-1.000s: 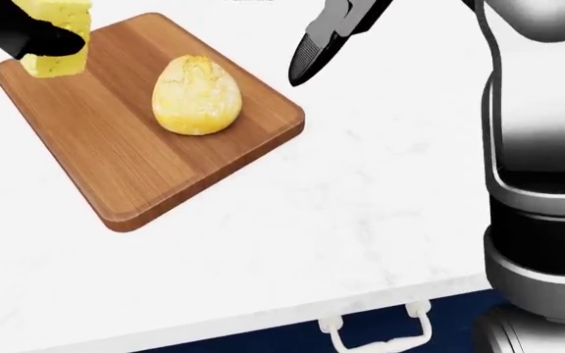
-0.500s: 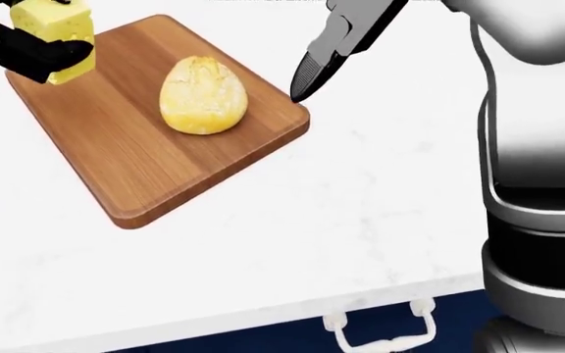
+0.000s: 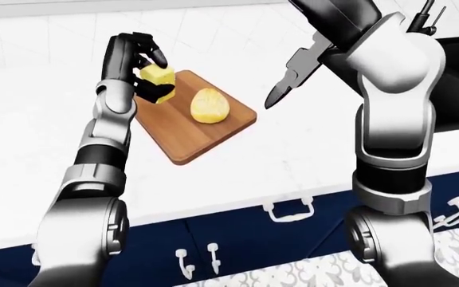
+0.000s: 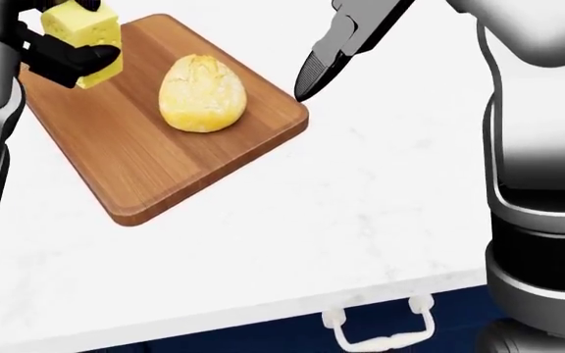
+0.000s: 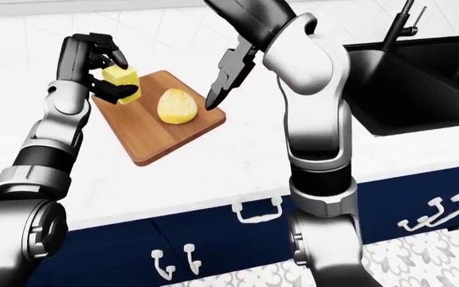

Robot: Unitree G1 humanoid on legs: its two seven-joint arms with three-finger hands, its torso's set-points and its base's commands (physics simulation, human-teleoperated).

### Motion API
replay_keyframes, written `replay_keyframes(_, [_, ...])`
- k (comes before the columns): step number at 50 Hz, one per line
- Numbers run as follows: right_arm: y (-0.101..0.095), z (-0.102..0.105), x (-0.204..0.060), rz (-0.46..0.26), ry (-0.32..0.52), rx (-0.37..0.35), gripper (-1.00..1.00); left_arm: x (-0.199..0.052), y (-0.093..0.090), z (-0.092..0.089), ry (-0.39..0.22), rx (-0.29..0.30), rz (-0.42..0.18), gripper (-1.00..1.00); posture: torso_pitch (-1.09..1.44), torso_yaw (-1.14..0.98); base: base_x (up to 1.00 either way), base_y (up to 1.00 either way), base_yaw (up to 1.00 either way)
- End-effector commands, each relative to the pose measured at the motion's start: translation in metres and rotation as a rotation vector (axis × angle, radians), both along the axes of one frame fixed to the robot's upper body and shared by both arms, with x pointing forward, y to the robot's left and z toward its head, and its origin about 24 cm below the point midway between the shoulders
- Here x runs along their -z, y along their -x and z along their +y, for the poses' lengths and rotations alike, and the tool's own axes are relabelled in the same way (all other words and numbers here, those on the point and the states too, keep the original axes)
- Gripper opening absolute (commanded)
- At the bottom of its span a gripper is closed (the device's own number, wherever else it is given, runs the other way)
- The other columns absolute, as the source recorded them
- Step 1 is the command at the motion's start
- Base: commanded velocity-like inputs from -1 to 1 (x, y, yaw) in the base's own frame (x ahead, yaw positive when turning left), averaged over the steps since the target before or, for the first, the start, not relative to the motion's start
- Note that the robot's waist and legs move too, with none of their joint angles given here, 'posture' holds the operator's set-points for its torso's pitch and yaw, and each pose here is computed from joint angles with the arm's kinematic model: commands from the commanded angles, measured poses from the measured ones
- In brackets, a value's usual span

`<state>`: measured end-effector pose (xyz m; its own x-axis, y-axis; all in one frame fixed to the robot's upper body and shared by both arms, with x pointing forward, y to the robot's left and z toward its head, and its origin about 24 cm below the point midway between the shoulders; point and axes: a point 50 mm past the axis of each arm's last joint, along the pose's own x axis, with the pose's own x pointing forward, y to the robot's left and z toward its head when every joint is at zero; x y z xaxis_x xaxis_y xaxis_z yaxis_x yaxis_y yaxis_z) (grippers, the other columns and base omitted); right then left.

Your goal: Place the bread and cheese on the cutting board.

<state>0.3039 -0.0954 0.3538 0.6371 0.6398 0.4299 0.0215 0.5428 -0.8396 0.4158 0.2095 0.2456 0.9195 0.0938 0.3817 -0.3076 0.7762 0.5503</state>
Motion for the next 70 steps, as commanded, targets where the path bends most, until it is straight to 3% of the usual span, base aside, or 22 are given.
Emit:
replay_keyframes(1, [0.008,-0.002,-0.014,-0.071,-0.020,-0.001,1.00,-0.031,0.004,-0.004,-0.002,0.019,-0.119,-1.00,0.00,0.00,0.00,0.00,0.00])
replay_keyframes(51, [0.009,-0.005,-0.019,-0.085,-0.028,0.002,1.00,0.008,0.006,-0.013,-0.024,0.046,-0.058,-1.00,0.00,0.00,0.00,0.00,0.00])
replay_keyframes(57, [0.010,-0.005,-0.020,-0.088,-0.029,0.003,1.00,0.010,0.006,-0.013,-0.028,0.041,-0.054,-0.38,0.00,0.00,0.00,0.00,0.00])
replay_keyframes(58, [0.010,-0.005,-0.020,-0.088,-0.029,0.003,1.00,0.011,0.006,-0.013,-0.029,0.041,-0.053,-0.19,0.00,0.00,0.00,0.00,0.00])
replay_keyframes(60, [0.010,-0.005,-0.020,-0.089,-0.029,0.004,1.00,0.011,0.006,-0.013,-0.028,0.041,-0.050,0.44,0.00,0.00,0.00,0.00,0.00])
replay_keyframes(61, [0.010,-0.005,-0.021,-0.090,-0.030,0.004,1.00,0.012,0.006,-0.013,-0.030,0.042,-0.049,0.57,0.00,0.00,0.00,0.00,0.00])
replay_keyframes(70, [0.009,-0.005,-0.022,-0.093,-0.030,0.004,1.00,0.012,0.006,-0.013,-0.032,0.040,-0.049,0.65,0.00,0.00,0.00,0.00,0.00])
